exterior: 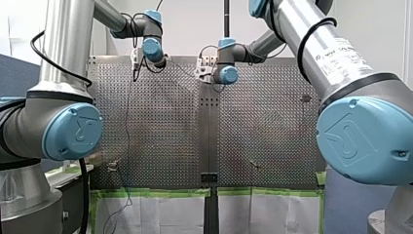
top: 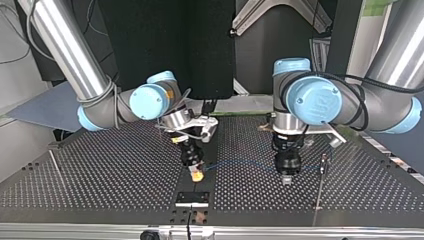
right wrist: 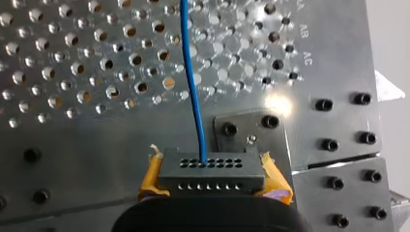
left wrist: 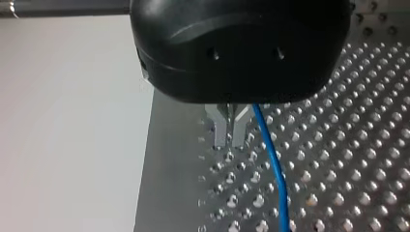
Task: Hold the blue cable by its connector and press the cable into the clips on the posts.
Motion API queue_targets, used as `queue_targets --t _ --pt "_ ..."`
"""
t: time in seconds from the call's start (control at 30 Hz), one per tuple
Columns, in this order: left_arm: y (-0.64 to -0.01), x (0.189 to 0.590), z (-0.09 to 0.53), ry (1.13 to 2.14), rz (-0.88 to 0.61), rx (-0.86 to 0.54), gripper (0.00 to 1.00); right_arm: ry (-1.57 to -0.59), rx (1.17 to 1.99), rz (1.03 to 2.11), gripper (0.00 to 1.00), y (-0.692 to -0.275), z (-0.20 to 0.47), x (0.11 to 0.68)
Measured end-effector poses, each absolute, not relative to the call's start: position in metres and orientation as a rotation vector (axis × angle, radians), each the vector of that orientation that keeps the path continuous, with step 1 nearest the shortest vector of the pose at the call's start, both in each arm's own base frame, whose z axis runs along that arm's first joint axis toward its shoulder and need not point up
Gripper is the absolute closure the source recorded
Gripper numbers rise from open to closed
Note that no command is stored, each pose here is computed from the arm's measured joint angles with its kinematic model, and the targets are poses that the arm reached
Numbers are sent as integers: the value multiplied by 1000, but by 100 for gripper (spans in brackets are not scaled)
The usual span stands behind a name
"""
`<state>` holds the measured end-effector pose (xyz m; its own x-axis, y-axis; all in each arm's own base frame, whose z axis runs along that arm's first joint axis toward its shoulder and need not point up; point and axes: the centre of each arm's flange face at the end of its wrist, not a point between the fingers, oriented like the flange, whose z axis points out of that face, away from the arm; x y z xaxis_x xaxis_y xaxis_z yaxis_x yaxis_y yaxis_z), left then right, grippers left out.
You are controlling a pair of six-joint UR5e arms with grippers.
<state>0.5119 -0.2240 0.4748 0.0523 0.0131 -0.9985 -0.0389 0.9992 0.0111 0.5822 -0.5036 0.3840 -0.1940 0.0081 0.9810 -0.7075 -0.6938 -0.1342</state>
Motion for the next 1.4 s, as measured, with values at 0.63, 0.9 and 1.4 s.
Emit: queue_targets --t 0.63,0.9,1.4 --pt "-242 496 446 1583 -22 27 100 -869 1619 1883 99 -513 357 565" --pt "-250 489 420 1573 -19 20 100 -908 1675 1834 99 -503 326 560" --pt "-271 482 360 1627 -5 40 100 -1010 1704 1699 99 -485 279 541"
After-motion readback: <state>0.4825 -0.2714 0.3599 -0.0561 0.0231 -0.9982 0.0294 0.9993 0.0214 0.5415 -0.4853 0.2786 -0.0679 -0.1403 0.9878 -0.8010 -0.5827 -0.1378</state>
